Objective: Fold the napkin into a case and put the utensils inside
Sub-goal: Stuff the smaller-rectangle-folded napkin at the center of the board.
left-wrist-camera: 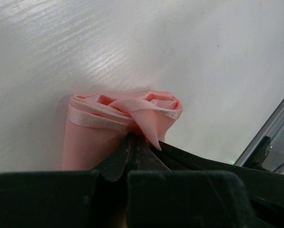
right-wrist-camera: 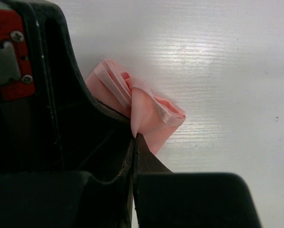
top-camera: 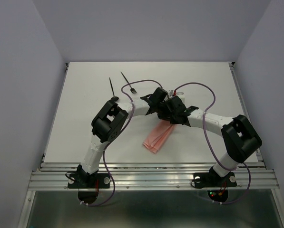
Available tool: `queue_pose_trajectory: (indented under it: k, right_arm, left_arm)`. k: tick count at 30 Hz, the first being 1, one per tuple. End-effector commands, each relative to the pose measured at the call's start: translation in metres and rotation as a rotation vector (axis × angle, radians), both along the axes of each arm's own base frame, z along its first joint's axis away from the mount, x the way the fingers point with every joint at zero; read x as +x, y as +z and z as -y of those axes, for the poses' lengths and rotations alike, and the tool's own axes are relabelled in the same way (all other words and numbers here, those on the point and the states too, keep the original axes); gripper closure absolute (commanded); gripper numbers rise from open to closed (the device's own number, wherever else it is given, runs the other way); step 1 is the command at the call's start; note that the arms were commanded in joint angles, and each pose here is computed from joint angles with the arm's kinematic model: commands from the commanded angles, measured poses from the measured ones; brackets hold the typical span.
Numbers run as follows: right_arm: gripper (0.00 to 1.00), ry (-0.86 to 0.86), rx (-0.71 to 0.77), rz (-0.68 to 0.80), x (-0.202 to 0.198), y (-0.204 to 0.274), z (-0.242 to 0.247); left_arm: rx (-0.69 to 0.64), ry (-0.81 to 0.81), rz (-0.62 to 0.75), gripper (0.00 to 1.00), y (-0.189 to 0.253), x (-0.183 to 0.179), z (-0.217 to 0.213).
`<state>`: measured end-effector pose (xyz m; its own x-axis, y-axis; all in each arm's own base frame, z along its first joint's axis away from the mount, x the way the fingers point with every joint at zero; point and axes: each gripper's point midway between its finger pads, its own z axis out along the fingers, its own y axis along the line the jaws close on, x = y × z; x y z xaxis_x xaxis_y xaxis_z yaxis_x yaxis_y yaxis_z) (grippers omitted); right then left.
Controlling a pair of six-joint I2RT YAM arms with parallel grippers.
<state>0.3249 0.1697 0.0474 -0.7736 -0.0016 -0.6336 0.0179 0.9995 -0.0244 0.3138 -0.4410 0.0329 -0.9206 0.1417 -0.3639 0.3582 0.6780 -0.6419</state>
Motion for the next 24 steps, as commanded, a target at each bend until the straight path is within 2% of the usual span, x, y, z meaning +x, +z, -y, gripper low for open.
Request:
queue_pose_trajectory:
  k: [1, 7, 8, 10, 11, 14, 15, 17, 21, 24]
  right_arm:
    - [0.99, -0.002, 0.049, 0.023, 0.005, -0.002, -0.011]
    - [0.99, -0.002, 0.056, 0.026, 0.005, 0.0, -0.012]
    - [0.92, -0.005, 0.055, 0.029, 0.006, 0.001, -0.011]
    - [0.86, -0.005, 0.06, 0.032, 0.006, 0.003, -0.012]
    - [0.8, -0.003, 0.064, 0.03, 0.005, 0.003, -0.013]
    - [0.77, -0.003, 0.079, 0.041, 0.006, 0.009, -0.014]
    - [0.72, -0.004, 0.085, 0.044, 0.006, 0.01, -0.015]
    - [0.72, -0.003, 0.089, 0.048, 0.007, 0.013, -0.015]
    - [0.6, -0.008, 0.107, 0.063, 0.007, 0.02, -0.016]
    - [0.57, -0.012, 0.121, 0.074, 0.006, 0.026, -0.016]
  left_arm:
    - [-0.013, -0.013, 0.092, 1.0, 0.042, 0.001, -0.003]
    - [0.04, 0.007, 0.117, 1.0, 0.044, 0.005, -0.014]
    - [0.046, 0.008, 0.123, 1.0, 0.045, 0.005, -0.015]
    - [0.061, 0.008, 0.134, 1.0, 0.046, 0.006, -0.018]
    - [0.065, 0.008, 0.135, 1.0, 0.047, 0.005, -0.019]
    - [0.077, 0.011, 0.146, 1.0, 0.05, 0.006, -0.021]
    - [0.08, 0.015, 0.146, 1.0, 0.051, 0.007, -0.023]
    - [0.082, 0.014, 0.149, 1.0, 0.052, 0.006, -0.023]
    - [0.082, 0.016, 0.155, 1.0, 0.056, 0.006, -0.025]
    - [0.078, 0.015, 0.163, 1.0, 0.062, 0.004, -0.027]
